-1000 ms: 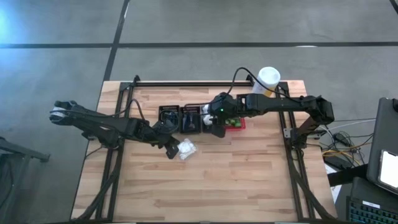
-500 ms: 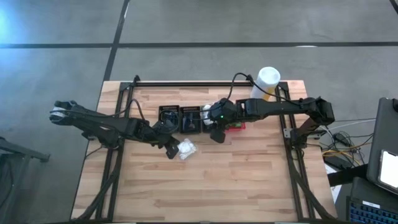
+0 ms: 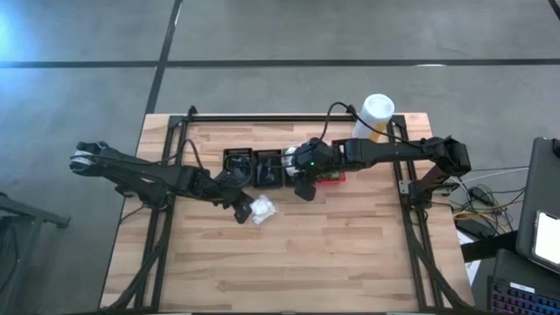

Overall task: Pick & Place Travel size toiletries
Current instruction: Put the white cotton pack into the right black bin

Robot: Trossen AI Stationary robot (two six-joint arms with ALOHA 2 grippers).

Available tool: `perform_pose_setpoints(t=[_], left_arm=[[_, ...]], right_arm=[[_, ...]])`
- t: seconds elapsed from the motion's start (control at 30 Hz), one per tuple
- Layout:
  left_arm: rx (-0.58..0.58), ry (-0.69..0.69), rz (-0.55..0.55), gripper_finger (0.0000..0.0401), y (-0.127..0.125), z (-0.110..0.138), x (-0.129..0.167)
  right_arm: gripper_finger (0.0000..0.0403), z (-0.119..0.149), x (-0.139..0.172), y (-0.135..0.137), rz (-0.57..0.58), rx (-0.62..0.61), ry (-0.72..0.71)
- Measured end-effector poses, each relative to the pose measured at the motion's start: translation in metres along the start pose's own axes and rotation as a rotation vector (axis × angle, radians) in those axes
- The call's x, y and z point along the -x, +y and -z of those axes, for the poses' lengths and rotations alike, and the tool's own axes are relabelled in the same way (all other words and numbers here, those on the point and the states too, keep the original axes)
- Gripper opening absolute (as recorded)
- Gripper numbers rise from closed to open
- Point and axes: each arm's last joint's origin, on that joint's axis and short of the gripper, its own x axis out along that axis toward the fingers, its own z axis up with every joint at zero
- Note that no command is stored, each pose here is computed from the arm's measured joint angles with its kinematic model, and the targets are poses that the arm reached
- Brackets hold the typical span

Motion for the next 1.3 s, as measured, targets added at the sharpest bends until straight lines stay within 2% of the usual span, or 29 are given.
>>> perform_pose_setpoints(t=[0.33,0.53,0.77,1.3], left_arm=[[0.020,-0.025,0.026,0.0014,-0.003,-0.002,0.000],[0.159,-0.024,0.029,0.0014,-0.003,-0.003,0.000],[0.088,-0.026,0.025,0.0014,-0.002,-0.003,0.000],[0.087,-0.026,0.024,0.0014,-0.002,-0.003,0.000]], right_arm=[[0.0095,0.010,-0.010,0.000,-0.001,-0.071,0.015],[0.0114,0.019,-0.019,0.007,-0.051,-0.099,0.023],[0.0130,0.029,-0.029,0.012,-0.105,-0.142,0.017],[0.0160,0.034,-0.034,0.012,-0.109,-0.142,0.020]])
